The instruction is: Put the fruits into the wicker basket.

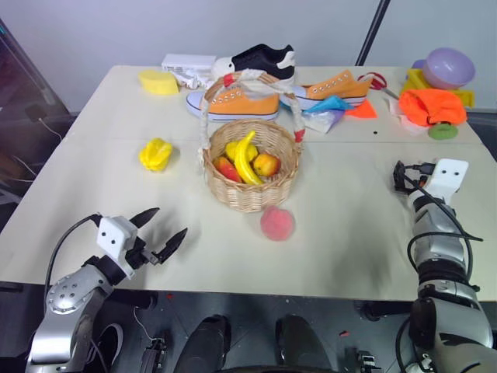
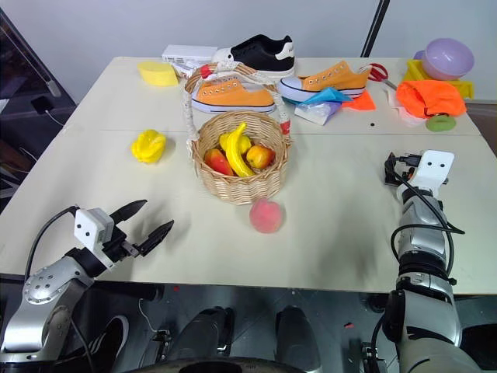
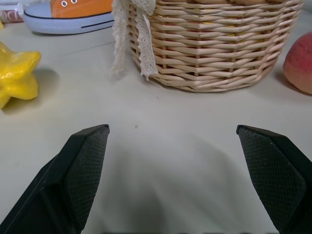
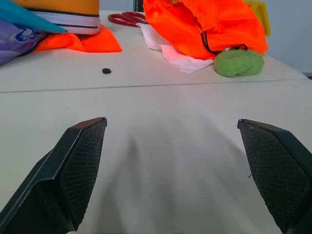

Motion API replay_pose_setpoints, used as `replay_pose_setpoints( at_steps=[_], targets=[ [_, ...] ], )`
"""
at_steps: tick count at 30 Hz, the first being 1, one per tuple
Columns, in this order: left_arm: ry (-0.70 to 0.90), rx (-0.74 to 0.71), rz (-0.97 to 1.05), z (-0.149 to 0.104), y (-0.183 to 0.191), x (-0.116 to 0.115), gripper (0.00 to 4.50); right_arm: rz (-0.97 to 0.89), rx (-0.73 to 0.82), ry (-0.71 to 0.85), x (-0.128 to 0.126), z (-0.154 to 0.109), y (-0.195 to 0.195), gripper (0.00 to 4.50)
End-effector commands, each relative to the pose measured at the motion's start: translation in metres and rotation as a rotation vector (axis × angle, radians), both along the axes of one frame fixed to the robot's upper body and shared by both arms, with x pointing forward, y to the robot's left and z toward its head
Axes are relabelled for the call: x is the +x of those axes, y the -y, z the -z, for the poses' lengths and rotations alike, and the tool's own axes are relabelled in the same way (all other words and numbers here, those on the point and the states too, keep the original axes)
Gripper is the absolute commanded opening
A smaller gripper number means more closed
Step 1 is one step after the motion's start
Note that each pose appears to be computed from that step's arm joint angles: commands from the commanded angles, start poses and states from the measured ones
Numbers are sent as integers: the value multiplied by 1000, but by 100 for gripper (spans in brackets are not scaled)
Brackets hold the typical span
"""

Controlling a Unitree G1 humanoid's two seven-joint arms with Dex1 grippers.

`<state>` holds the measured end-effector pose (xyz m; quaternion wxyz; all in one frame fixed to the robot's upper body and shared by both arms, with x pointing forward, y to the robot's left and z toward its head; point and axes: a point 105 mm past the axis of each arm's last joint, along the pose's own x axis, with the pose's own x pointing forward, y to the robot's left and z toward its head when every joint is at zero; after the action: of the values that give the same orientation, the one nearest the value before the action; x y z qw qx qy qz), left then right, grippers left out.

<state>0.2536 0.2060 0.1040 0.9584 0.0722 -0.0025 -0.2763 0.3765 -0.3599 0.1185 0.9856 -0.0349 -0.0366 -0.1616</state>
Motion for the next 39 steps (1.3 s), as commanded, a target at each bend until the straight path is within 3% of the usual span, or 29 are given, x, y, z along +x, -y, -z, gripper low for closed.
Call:
replay_pose_setpoints(
  at_steps=[1, 7, 12, 29, 32, 35, 39],
  targets=[
    [79, 20, -33, -16, -3, 5, 450, -15, -33, 62, 2, -21, 0, 449],
    [19, 103, -13, -7, 2, 8, 450, -39, -34, 58, 3, -20, -4, 449],
    [84, 32, 25, -22, 5, 9, 450, -54, -43, 61, 4, -22, -7, 449],
    [150, 66, 92, -27, 10, 3, 450, -181, -62, 96, 5, -31, -24, 449],
    [132, 64, 153, -27, 4, -5, 450, -488, -41, 116, 0, -39, -60, 449],
    [82, 72, 275, -25, -6, -22, 450, -884, -66, 107, -27, -48, -111, 449],
    [7, 23, 391, -27, -14, -40, 450, -1163, -101, -23, -68, -57, -142, 449]
  ],
)
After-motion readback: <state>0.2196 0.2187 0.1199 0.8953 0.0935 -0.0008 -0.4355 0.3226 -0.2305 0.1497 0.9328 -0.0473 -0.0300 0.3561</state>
